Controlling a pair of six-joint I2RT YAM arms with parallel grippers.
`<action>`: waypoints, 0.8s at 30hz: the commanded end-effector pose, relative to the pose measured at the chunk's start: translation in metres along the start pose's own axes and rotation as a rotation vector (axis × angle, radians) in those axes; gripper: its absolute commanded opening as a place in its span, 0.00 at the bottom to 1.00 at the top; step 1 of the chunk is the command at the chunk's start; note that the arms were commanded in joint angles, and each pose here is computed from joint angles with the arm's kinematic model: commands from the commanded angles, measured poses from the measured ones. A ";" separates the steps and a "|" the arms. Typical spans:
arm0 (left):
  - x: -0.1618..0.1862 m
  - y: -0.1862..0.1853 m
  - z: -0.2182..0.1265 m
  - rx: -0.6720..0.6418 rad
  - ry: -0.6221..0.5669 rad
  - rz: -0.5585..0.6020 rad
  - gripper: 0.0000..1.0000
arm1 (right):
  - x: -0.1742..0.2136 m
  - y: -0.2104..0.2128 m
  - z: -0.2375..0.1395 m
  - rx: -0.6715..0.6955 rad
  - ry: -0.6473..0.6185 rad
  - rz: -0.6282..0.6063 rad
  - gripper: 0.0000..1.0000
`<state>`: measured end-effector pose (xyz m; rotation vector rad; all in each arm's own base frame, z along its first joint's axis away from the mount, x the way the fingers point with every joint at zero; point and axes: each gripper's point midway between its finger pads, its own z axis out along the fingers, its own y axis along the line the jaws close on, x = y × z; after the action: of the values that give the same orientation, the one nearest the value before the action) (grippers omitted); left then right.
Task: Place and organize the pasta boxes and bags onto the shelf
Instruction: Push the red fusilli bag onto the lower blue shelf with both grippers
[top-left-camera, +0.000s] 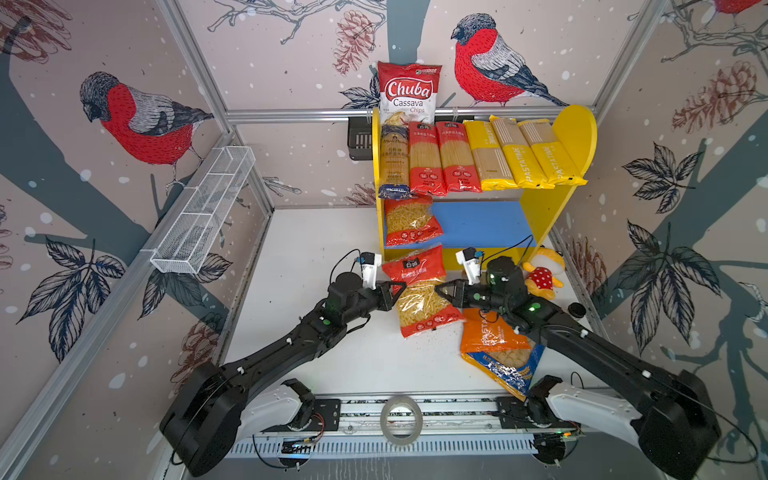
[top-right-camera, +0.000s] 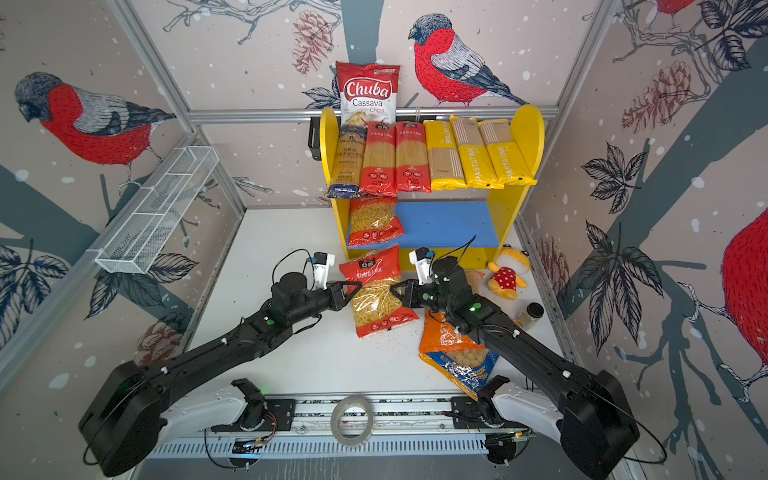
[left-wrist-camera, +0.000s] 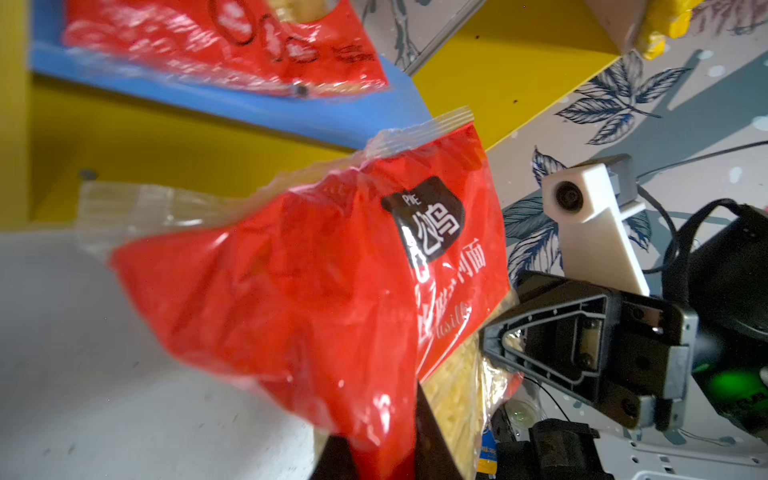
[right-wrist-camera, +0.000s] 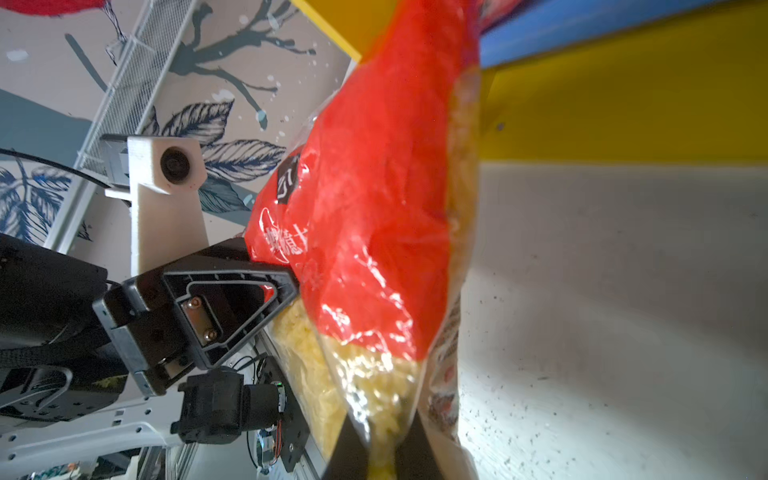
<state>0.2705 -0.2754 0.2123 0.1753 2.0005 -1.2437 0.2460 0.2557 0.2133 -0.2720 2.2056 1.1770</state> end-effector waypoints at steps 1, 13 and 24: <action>-0.040 -0.041 0.011 0.124 -0.097 0.100 0.09 | -0.034 -0.013 -0.021 0.095 -0.102 -0.070 0.00; -0.103 -0.054 0.088 0.109 -0.157 0.189 0.09 | -0.144 -0.052 -0.081 0.196 -0.437 -0.079 0.00; -0.118 -0.014 0.132 0.039 -0.140 0.171 0.32 | -0.191 -0.113 -0.068 0.361 -0.472 -0.052 0.00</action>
<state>0.4040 -0.3644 0.2632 0.2832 1.8362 -1.1934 0.3900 0.1371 0.2578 0.0474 2.0485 0.8362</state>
